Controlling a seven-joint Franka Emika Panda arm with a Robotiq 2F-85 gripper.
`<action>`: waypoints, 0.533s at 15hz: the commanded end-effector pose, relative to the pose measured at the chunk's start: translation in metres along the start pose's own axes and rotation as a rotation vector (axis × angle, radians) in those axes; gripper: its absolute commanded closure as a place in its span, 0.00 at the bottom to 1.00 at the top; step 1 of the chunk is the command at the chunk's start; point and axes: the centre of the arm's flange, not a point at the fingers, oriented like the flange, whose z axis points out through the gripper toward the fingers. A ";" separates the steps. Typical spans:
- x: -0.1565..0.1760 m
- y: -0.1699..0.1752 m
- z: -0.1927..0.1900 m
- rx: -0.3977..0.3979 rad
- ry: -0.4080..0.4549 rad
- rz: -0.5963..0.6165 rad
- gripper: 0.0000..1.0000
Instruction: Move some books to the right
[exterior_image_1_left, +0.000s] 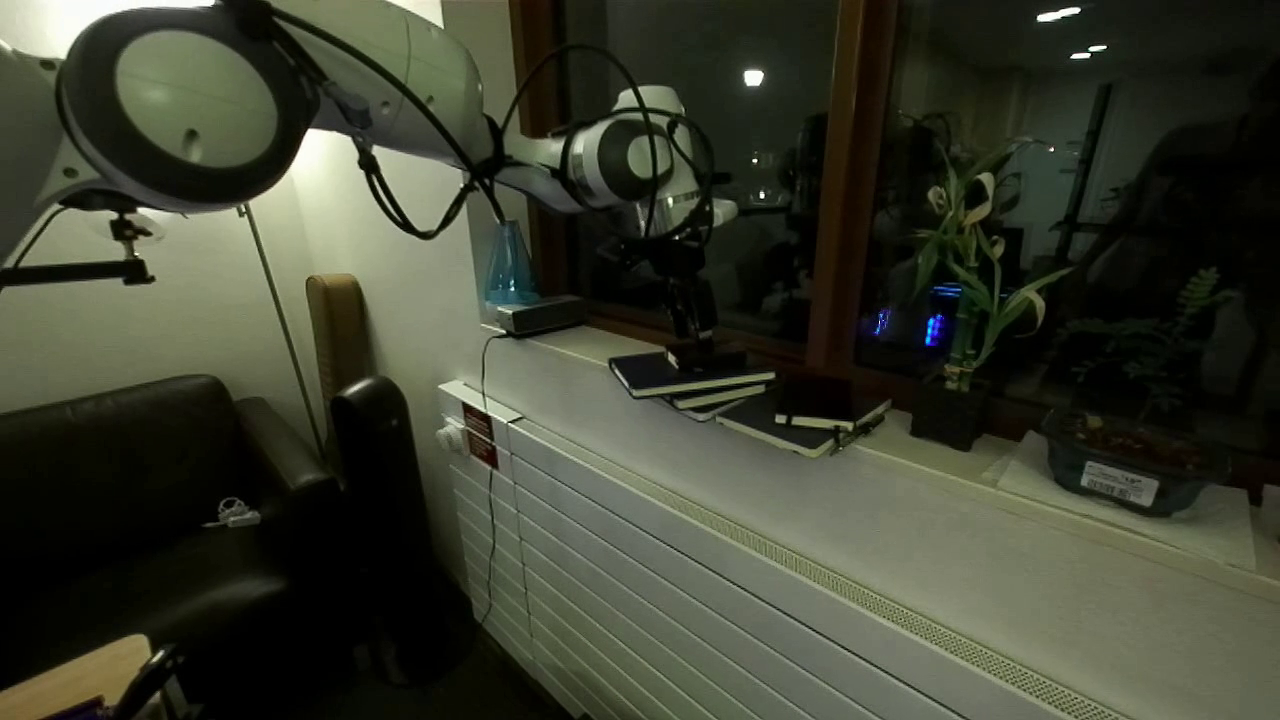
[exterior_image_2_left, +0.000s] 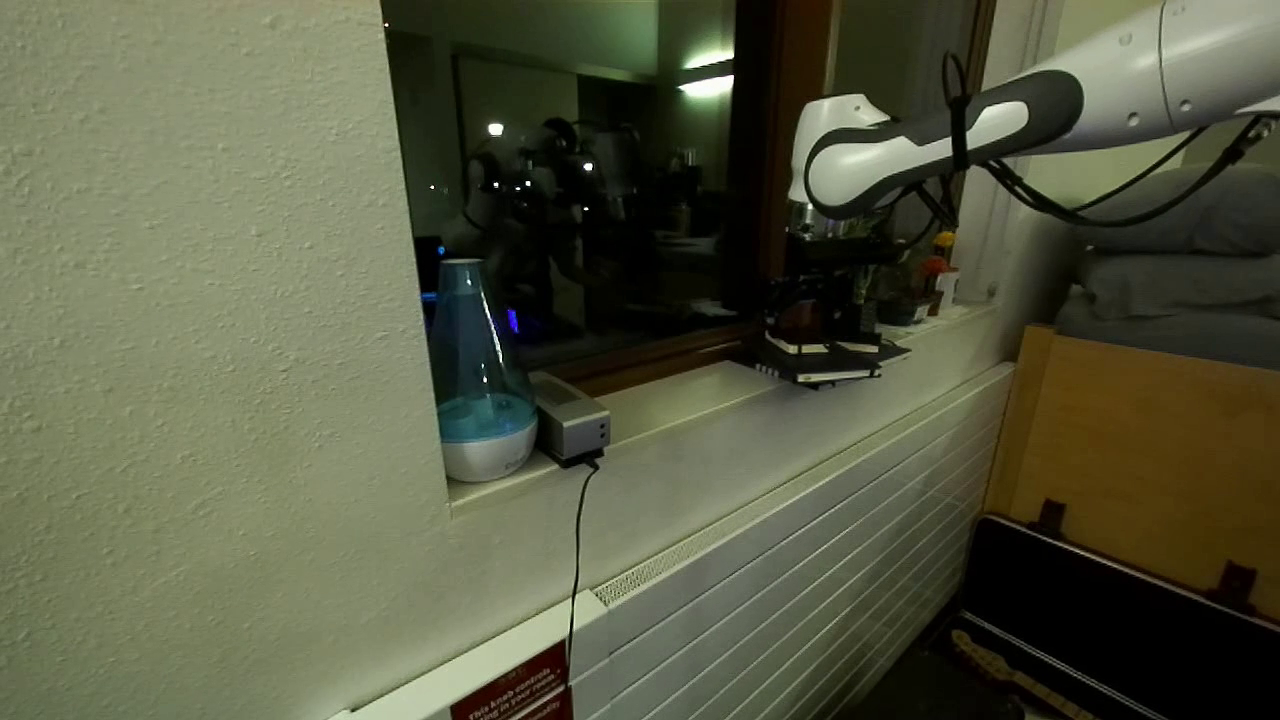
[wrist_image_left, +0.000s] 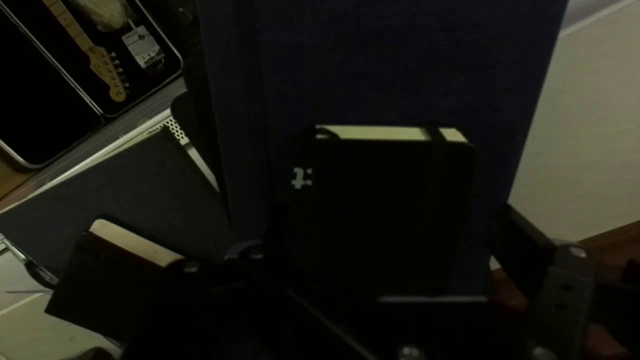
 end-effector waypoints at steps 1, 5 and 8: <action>0.005 0.002 0.009 -0.001 -0.006 0.044 0.00; 0.005 0.002 0.019 0.002 -0.027 0.061 0.00; 0.007 0.001 0.023 0.007 -0.036 0.074 0.25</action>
